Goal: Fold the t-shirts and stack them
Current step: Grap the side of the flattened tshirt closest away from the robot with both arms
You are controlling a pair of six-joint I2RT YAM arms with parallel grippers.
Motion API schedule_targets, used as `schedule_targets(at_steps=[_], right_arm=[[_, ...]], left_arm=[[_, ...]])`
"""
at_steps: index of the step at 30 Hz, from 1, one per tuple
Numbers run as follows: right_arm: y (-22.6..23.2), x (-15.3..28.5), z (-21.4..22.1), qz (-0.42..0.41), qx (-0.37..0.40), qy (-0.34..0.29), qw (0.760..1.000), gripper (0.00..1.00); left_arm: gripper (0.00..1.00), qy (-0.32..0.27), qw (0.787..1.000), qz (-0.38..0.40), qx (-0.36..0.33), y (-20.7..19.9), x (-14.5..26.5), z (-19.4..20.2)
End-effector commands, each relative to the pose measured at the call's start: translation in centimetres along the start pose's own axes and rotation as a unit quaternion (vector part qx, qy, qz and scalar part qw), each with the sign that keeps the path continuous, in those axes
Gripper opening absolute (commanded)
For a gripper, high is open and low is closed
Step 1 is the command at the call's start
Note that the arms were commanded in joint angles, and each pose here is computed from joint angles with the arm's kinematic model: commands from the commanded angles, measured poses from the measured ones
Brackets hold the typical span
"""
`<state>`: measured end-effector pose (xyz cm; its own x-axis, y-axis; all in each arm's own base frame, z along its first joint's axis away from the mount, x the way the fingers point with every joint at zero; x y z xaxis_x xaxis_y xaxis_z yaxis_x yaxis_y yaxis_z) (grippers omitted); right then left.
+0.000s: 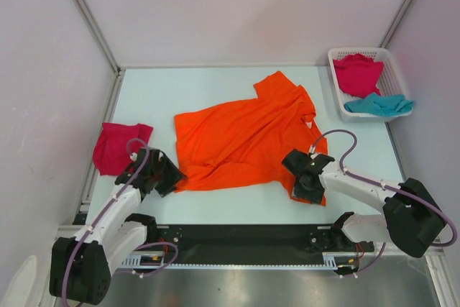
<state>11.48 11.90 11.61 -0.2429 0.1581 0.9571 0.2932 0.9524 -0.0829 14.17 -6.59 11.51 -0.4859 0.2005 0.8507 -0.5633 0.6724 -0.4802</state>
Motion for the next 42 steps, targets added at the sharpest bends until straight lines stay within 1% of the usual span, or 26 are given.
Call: schedule_targets(at_steps=[1, 5, 8, 11, 12, 16, 17, 18, 23, 27, 31, 32, 33, 34, 37, 40, 42], right_arm=[[0.1, -0.9, -0.1, 0.001, -0.002, -0.011, 1.0, 0.51], [0.4, -1.7, 0.1, 0.0, 0.0, -0.007, 1.0, 0.48], [0.4, -2.0, 0.2, 0.006, 0.004, -0.007, 1.0, 0.47], [0.5, -1.8, 0.2, 0.008, 0.008, -0.005, 1.0, 0.45], [0.5, -1.6, 0.1, 0.007, 0.009, -0.01, 1.0, 0.43], [0.4, -0.9, 0.2, -0.016, 0.007, -0.017, 1.0, 0.18], [0.4, -0.8, 0.2, -0.021, 0.008, -0.018, 1.0, 0.05], [0.3, -0.7, 0.3, -0.026, 0.007, -0.016, 1.0, 0.0], [-0.3, 1.6, 0.1, -0.047, 0.006, -0.042, 0.998, 0.0], [-0.2, 3.5, -0.3, -0.065, -0.002, -0.064, 0.996, 0.0], [-0.1, 5.4, -0.7, -0.065, 0.002, -0.07, 0.995, 0.0], [0.2, 5.6, -0.7, -0.071, 0.003, -0.061, 0.996, 0.0], [0.5, 5.8, -0.8, -0.078, 0.001, -0.059, 0.995, 0.08], [1.0, 6.0, -1.0, -0.092, 0.002, -0.06, 0.994, 0.27], [2.0, 5.2, -1.0, -0.1, 0.015, -0.048, 0.994, 0.48], [3.1, 4.4, -1.1, -0.098, 0.031, -0.035, 0.994, 0.54], [3.8, 4.2, -1.2, -0.098, 0.041, -0.029, 0.994, 0.54]], left_arm=[[0.61, -0.006, 1.0, 0.025, 0.005, -0.3, 0.1, -0.1], [0.55, 0.0, 1.0, 0.028, 0.003, -0.1, 0.0, 0.1], [0.48, -0.002, 0.999, 0.035, 0.002, -0.2, 0.1, 0.1], [0.38, -0.001, 0.999, 0.037, 0.003, -0.1, 0.1, 0.2], [0.36, -0.001, 0.999, 0.038, 0.002, -0.1, 0.1, 0.2], [0.29, 0.0, 0.999, 0.048, 0.001, -0.3, 0.2, 0.2], [0.27, 0.002, 0.999, 0.049, 0.001, -0.3, 0.2, 0.2], [0.27, 0.001, 0.999, 0.053, -0.001, -0.5, 0.3, 0.2], [0.23, -0.005, 0.998, 0.067, -0.004, -0.7, 0.8, 0.1], [0.21, -0.007, 0.997, 0.076, -0.005, -1.0, 1.1, 0.0], [0.21, -0.007, 0.997, 0.08, -0.006, -1.2, 1.3, -0.1], [0.21, -0.009, 0.997, 0.081, -0.005, -1.3, 1.3, -0.1], [0.22, -0.009, 0.997, 0.082, -0.005, -1.4, 1.4, -0.2], [0.22, -0.009, 0.997, 0.082, -0.005, -1.4, 1.4, -0.2], [0.21, -0.011, 0.996, 0.084, -0.004, -1.6, 1.5, -0.3], [0.22, -0.012, 0.997, 0.081, -0.006, -1.6, 1.6, -0.3], [0.22, -0.013, 0.997, 0.081, -0.005, -1.6, 1.6, -0.4]])
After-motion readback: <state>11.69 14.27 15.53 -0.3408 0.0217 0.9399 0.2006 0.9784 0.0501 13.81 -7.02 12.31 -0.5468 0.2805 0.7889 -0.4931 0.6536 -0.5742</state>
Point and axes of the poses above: each gripper's point midway between its finger pads, its own x axis back along the fingers, its own y axis along the line the jaws close on, z = x × y, the point moved 10 cm from there along x, back along the fingers, and after that the axes turned 3 degrees about x, right-handed, at the moved point
